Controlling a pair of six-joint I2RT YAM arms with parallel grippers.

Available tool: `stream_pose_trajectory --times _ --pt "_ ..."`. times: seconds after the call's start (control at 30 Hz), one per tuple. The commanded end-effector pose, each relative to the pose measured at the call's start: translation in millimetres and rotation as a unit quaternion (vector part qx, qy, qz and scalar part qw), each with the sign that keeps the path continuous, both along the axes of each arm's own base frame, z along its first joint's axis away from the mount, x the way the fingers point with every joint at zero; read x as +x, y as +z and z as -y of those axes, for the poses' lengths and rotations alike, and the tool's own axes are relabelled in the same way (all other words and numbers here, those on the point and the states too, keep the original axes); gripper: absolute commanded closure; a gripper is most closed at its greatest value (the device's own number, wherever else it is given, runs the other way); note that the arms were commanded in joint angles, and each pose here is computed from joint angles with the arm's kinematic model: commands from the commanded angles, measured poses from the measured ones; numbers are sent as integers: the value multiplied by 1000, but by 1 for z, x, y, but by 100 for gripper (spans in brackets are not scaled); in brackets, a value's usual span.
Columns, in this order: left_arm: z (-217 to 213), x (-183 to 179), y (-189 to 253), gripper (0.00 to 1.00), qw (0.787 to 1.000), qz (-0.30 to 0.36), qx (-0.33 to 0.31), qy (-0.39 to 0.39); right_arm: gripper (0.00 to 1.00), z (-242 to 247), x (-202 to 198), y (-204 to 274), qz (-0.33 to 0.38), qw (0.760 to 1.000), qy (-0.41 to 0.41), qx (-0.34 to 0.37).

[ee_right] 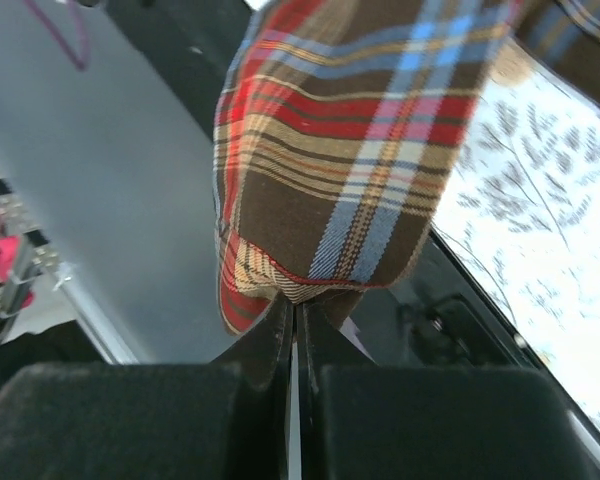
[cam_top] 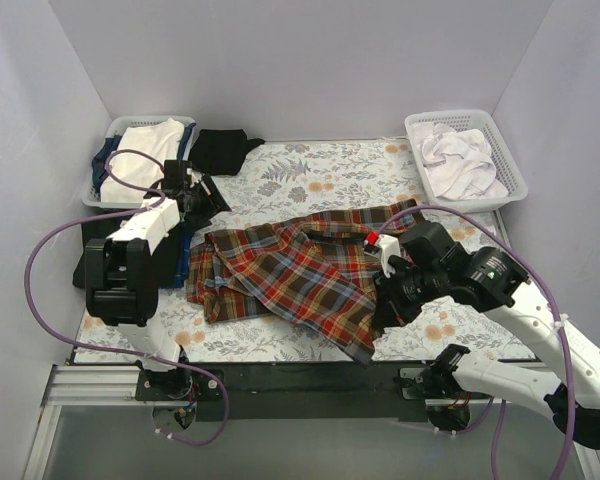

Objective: Fold and stack the long sleeve shirts
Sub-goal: Fold the shirt

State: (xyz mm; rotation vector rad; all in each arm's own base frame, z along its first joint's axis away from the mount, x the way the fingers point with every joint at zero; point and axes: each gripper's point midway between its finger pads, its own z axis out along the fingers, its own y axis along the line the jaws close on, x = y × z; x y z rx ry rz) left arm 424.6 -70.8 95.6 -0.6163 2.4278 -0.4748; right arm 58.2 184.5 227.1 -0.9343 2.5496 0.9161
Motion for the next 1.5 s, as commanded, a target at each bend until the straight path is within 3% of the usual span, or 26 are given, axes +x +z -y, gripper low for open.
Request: stream_pose_trajectory --times 0.0,0.23,0.4,0.7,1.13,1.27,1.3,1.37,1.47 --pt "10 -8 37 33 999 42 -10 -32 99 -34 2 34 4 995 43 88" --pt "20 -75 27 36 998 9 -31 -62 99 -49 51 48 93 993 -3 78" --pt "29 -109 13 40 997 -18 -50 -63 99 -55 60 51 107 991 0 76" --pt "34 -118 -14 50 996 -53 -48 -48 99 -56 66 50 117 991 -8 71" --pt "29 -118 -48 48 995 -94 -11 -20 99 -54 76 47 129 989 -29 62" --pt "33 -109 -51 63 996 -88 -11 -9 99 -55 81 51 136 988 -37 61" --pt "33 -105 -49 79 996 -84 -13 -5 99 -54 81 53 139 988 -40 62" --pt "34 -102 -45 97 997 -80 -12 -5 99 -53 88 58 153 985 -56 62" --pt "33 -102 -40 100 997 -82 -6 -12 99 -48 102 69 181 977 -96 60"
